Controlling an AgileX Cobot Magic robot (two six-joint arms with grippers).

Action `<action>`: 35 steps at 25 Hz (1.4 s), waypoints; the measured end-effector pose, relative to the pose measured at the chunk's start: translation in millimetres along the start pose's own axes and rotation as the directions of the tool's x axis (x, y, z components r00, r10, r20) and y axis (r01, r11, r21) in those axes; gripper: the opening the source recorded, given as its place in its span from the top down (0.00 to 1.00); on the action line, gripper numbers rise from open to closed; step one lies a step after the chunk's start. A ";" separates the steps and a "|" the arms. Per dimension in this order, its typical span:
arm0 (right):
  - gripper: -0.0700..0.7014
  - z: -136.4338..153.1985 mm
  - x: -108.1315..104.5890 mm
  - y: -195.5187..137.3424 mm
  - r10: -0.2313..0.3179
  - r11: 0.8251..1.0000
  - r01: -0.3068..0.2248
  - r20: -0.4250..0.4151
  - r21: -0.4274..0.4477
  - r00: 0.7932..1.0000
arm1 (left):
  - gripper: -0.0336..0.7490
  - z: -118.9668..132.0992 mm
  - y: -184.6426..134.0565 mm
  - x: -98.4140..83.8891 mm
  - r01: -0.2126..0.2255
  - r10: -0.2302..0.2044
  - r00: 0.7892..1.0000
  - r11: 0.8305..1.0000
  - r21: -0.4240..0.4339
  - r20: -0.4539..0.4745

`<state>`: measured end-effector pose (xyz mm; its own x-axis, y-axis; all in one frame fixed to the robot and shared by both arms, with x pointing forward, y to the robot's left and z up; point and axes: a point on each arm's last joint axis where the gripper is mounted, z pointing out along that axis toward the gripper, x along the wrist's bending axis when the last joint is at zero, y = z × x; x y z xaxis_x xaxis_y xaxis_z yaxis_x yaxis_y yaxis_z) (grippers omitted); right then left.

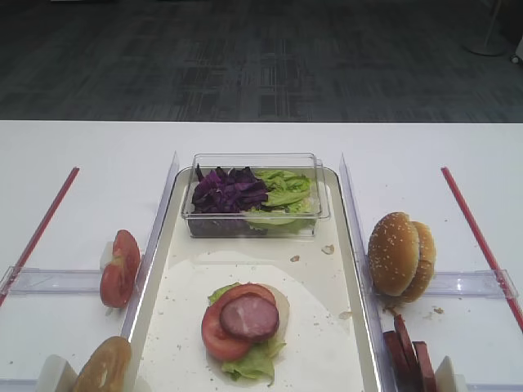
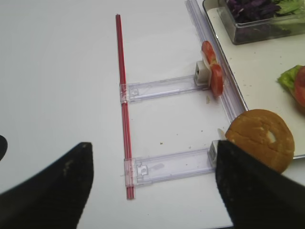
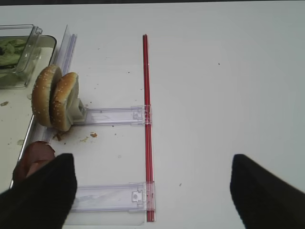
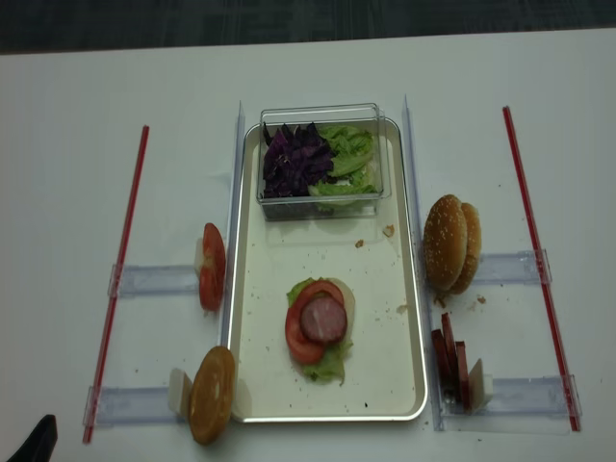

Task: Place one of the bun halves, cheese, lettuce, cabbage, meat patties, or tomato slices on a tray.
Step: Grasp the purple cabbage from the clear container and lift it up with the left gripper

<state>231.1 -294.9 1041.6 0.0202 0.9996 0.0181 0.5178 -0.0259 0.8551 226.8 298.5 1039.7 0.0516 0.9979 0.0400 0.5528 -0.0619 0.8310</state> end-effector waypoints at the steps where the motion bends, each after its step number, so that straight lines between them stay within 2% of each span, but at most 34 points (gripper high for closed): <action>1: 0.05 0.0 0.0 0.0 0.000 1.000 0.000 0.000 0.000 1.000 | 0.33 0.0 0.0 0.0 0.000 0.000 1.000 1.000 0.000 0.000; 27: 0.05 0.0 0.0 0.0 0.000 1.000 0.000 0.000 0.000 1.000 | 0.33 -2.0 1.4 0.0 0.000 0.000 1.000 1.000 -0.008 -0.001; 35: 0.05 0.0 0.0 0.0 0.000 1.000 0.000 0.000 0.000 1.000 | 0.33 7.9 30.9 2.4 0.003 -0.004 1.000 0.996 0.094 0.006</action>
<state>231.1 -294.9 1041.6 0.0202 0.9996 0.0181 0.5178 -0.0259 0.8551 250.5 298.8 1061.1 0.0544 0.9980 0.0335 0.6288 -0.0603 0.7752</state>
